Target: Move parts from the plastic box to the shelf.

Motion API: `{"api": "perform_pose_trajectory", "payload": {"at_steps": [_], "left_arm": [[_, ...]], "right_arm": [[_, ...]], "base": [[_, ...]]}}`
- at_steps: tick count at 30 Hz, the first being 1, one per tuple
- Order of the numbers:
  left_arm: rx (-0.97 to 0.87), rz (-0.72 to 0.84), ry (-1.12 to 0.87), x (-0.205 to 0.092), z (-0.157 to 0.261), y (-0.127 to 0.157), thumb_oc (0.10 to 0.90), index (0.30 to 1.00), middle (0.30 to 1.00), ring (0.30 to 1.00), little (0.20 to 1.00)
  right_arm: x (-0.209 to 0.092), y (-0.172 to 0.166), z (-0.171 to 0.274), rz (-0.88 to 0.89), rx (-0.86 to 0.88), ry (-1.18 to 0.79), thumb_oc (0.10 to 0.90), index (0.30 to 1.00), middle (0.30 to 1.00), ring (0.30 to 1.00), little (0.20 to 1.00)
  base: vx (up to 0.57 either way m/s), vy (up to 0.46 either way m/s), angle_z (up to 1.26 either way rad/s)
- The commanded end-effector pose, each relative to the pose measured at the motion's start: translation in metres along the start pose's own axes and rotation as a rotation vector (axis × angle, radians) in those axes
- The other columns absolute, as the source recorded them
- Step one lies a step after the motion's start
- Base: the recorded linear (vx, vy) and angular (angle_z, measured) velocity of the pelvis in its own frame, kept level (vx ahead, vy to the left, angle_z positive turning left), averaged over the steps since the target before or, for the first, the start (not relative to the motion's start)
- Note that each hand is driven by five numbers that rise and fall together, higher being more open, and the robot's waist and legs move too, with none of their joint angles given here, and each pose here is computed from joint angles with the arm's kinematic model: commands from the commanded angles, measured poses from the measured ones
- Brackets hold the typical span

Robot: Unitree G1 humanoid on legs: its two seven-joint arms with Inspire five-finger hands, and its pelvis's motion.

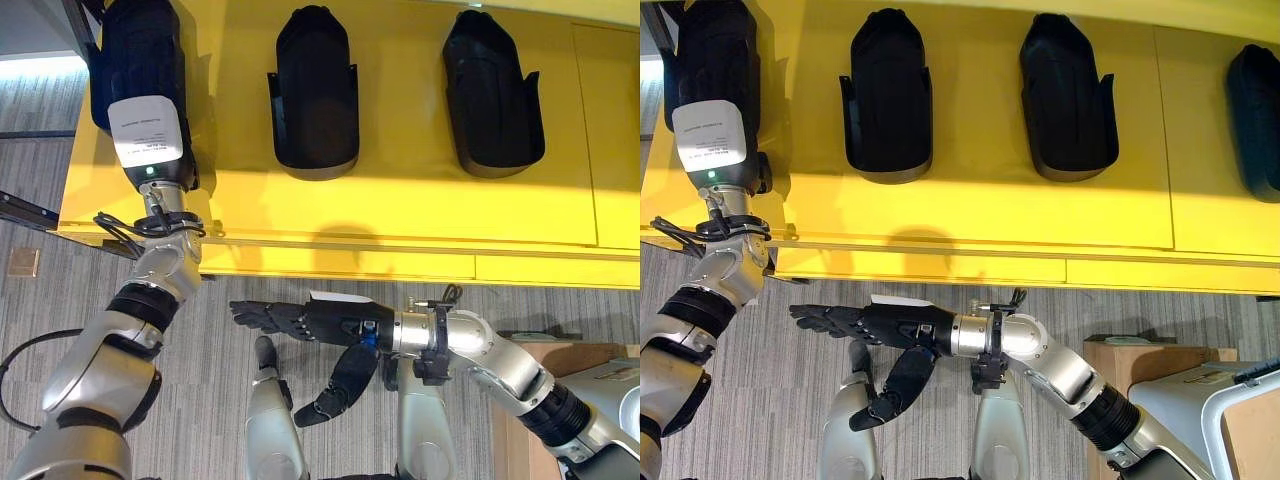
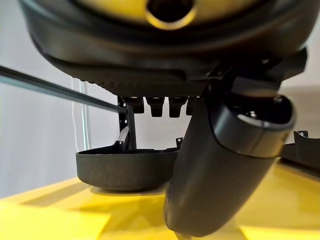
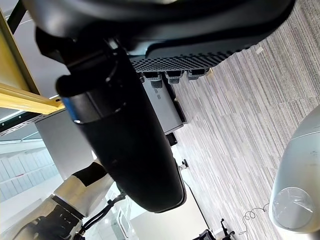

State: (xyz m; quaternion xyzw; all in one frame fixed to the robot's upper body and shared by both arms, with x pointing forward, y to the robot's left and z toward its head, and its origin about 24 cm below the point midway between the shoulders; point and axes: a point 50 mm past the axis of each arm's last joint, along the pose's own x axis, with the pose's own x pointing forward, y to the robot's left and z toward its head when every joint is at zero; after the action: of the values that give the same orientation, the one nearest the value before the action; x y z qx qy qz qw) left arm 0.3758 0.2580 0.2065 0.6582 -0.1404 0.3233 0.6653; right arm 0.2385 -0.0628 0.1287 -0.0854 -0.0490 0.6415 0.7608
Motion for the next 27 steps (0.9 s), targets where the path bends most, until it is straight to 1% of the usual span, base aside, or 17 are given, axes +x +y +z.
{"api": "perform_pose_trajectory", "payload": {"at_steps": [1,7,14,20,27], "left_arm": [[-0.039,0.105,0.073,0.018,-0.012,0.025,0.900,1.000,1.000,1.000,1.000],[-0.059,0.079,0.143,0.015,-0.023,0.018,0.900,1.000,1.000,1.000,1.000],[-0.127,-0.047,0.268,0.011,-0.034,0.004,0.900,1.000,1.000,1.000,1.000],[-0.136,-0.091,0.293,0.008,-0.038,0.000,0.900,1.000,1.000,1.000,1.000],[-0.101,-0.131,0.255,0.008,-0.036,-0.002,0.900,1.000,1.000,1.000,1.000]], "right_arm": [[0.009,0.006,0.037,0.048,-0.079,-0.214,0.900,1.000,1.000,1.000,1.000],[0.008,0.006,0.037,0.052,-0.079,-0.213,0.900,1.000,1.000,1.000,1.000],[0.008,0.008,0.038,0.062,-0.078,-0.206,0.900,1.000,1.000,1.000,1.000],[0.008,0.010,0.038,0.067,-0.079,-0.197,0.900,1.000,1.000,1.000,1.000],[0.007,0.009,0.037,0.072,-0.078,-0.193,0.900,1.000,1.000,1.000,1.000]], "base": [[0.00,0.000,0.00],[0.00,0.000,0.00],[0.00,0.000,0.00],[0.00,0.009,-0.02],[0.00,0.000,0.00]]}}
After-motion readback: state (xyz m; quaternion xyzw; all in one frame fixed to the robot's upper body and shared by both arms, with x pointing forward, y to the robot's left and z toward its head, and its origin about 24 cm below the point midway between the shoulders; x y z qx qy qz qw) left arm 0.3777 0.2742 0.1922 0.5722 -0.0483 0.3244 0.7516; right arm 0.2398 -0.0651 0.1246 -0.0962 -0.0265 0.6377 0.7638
